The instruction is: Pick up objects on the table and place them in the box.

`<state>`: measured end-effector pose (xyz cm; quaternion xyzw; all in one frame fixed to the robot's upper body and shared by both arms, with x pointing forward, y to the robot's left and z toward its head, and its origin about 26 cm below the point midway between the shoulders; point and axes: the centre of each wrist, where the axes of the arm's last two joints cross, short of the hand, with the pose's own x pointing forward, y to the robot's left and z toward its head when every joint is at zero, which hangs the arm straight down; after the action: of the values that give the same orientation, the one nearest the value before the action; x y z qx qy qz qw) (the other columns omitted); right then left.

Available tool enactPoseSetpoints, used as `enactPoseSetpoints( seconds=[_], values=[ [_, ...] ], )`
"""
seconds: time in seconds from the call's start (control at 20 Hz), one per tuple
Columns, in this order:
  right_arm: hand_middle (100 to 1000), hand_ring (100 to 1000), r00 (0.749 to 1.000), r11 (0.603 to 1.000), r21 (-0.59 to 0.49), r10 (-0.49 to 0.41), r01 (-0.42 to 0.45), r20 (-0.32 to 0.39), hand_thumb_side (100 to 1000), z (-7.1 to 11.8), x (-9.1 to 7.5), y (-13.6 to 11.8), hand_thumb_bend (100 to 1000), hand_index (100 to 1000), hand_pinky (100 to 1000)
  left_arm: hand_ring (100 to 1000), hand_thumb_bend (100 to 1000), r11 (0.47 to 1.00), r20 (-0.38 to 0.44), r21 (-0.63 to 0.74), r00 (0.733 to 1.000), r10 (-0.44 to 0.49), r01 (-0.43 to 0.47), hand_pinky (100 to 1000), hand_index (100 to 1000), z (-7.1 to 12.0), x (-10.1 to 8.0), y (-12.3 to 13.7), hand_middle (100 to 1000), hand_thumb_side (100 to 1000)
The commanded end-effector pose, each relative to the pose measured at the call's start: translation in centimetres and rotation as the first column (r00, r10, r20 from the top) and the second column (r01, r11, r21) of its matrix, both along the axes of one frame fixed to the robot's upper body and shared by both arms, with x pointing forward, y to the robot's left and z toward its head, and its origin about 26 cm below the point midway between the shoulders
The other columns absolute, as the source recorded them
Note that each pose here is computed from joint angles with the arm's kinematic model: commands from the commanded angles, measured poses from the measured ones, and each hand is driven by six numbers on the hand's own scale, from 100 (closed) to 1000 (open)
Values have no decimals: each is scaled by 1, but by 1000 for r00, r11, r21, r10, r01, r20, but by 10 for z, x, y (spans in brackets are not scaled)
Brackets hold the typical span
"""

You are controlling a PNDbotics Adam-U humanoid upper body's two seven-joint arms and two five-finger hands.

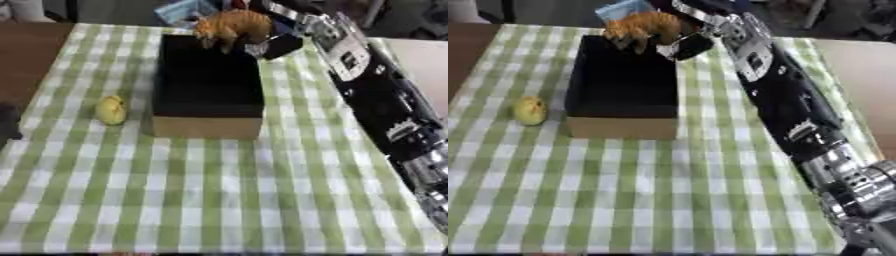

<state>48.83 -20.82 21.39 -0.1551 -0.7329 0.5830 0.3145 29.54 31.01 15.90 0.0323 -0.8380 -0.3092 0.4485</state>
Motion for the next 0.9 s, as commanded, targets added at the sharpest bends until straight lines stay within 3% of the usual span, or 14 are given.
enactPoseSetpoints(
  seconds=[0.05, 0.3, 0.55, 0.85, 0.9],
  values=[
    [407, 421, 1000, 1000, -2, -4, 4, 12, 321, 3, 3, 11, 100, 519, 627, 515, 257, 999, 32, 23, 999, -23, 23, 757, 702, 13, 0, -1, 498, 542],
    [421, 435, 999, 999, -40, -20, 18, -44, 349, -26, 5, 25, 100, 533, 636, 515, 258, 999, 38, 19, 998, -41, 40, 757, 702, 15, 1, -3, 498, 542],
    [452, 465, 998, 996, -87, -40, 36, -52, 373, -42, 5, 27, 100, 565, 650, 515, 258, 999, 38, 18, 999, -39, 38, 757, 702, 16, 2, -3, 498, 543],
    [559, 577, 997, 978, -209, -41, 25, -70, 497, -49, 5, 25, 100, 703, 704, 516, 259, 999, 35, 23, 999, -35, 35, 757, 703, 15, 2, -2, 498, 546],
    [601, 616, 996, 971, -237, -40, 21, -77, 519, -47, 5, 24, 138, 749, 720, 516, 259, 999, 35, 23, 999, -34, 33, 757, 703, 15, 1, -2, 498, 545]
  ],
)
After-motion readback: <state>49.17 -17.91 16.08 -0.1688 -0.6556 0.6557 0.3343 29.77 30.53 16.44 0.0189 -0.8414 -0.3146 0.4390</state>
